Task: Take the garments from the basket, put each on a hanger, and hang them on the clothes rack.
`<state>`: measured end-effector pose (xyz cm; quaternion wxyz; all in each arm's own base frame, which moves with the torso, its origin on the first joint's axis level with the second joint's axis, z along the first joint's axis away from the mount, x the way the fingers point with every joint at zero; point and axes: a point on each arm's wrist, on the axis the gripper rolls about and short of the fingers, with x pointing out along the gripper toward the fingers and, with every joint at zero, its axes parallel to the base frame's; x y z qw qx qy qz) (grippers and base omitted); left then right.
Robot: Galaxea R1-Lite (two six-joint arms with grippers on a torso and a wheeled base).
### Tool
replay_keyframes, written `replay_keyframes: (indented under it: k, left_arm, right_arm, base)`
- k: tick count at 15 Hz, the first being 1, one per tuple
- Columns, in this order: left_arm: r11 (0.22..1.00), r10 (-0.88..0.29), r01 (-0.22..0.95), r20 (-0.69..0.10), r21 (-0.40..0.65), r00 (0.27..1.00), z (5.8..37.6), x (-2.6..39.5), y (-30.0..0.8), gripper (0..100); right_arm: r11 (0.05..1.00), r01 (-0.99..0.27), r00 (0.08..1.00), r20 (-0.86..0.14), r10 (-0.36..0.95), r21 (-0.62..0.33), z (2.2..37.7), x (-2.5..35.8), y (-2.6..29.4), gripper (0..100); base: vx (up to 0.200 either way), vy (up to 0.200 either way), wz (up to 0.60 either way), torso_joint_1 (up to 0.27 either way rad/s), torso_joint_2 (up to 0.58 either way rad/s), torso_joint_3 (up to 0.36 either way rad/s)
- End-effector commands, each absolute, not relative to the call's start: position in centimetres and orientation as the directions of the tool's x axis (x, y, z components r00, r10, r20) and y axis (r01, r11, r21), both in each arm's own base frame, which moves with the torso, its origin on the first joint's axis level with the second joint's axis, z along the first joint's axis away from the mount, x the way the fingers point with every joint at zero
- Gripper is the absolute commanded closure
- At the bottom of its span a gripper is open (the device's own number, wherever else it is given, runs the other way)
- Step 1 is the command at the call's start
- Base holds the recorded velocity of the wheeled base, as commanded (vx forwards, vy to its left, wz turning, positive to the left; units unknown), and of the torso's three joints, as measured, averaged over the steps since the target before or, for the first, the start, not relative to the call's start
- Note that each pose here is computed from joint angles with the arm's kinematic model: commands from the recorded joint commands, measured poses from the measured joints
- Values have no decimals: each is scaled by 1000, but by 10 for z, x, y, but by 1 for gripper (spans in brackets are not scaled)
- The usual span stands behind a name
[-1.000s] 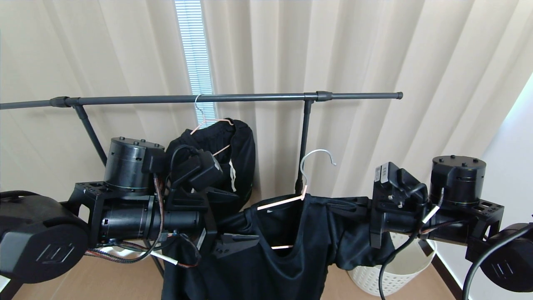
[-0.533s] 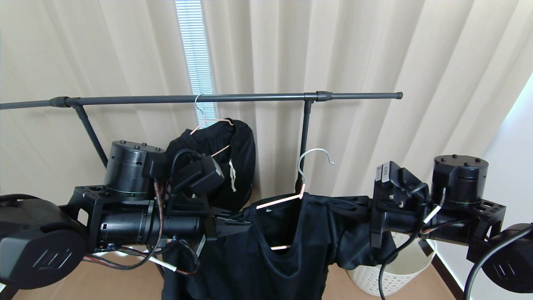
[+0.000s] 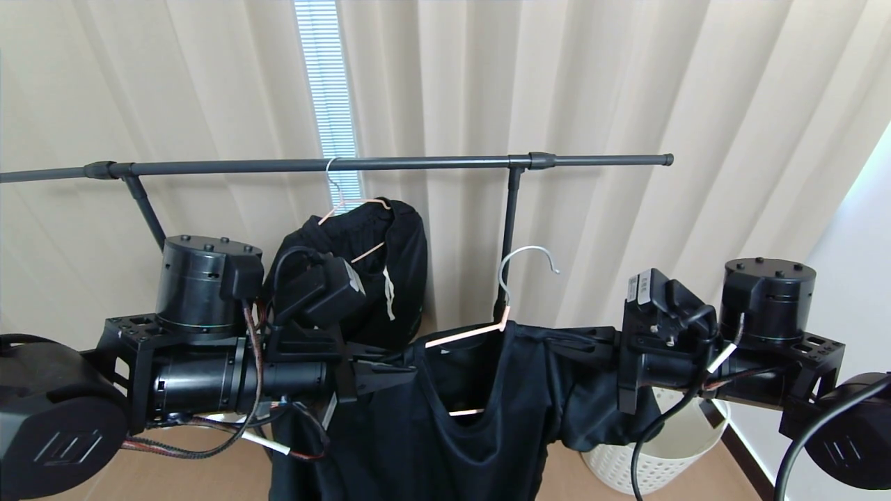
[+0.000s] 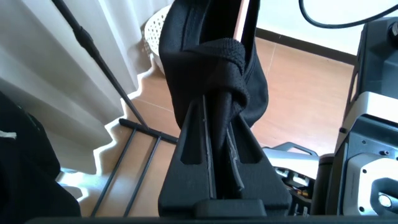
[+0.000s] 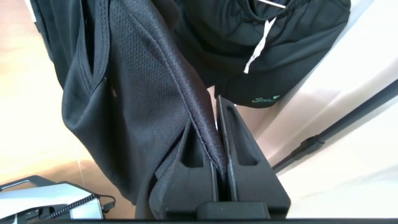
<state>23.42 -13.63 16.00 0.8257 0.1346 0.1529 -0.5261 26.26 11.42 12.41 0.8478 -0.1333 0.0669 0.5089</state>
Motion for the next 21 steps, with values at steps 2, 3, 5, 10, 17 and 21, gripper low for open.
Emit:
replay_keyframes:
  k: [2, 3, 5, 10, 17, 21]
  left_arm:
    - [417, -827, 906, -387, 67, 409, 157, 231, -133, 100]
    - [420, -827, 905, -385, 66, 411, 158, 229, -132, 100]
    - [423, -828, 904, -378, 64, 414, 160, 226, -130, 100]
    - [431, -826, 900, -371, 67, 424, 163, 222, -126, 100]
    - [487, -814, 871, -331, 56, 477, 175, 209, -107, 100]
    - [503, -817, 860, -279, 85, 505, 189, 190, -96, 100]
  right_arm:
    - [450, -879, 477, -250, 843, -160, 124, 263, 113, 100]
    - [451, -878, 478, -250, 842, -160, 124, 263, 112, 100]
    - [450, -876, 481, -254, 839, -172, 122, 262, 111, 0]
    - [469, -864, 502, -242, 830, -183, 127, 263, 101, 0]
    - [439, -866, 485, -194, 853, -239, 138, 258, 72, 0]
    - [420, -864, 482, -216, 849, -278, 130, 262, 72, 0]
  base:
    - [0, 0, 0, 0, 0, 0]
    - [0, 0, 0, 0, 0, 0]
    - [0, 0, 0, 0, 0, 0]
    - [0, 0, 0, 0, 0, 0]
    - [0, 0, 0, 0, 0, 0]
    - [0, 0, 0, 0, 0, 0]
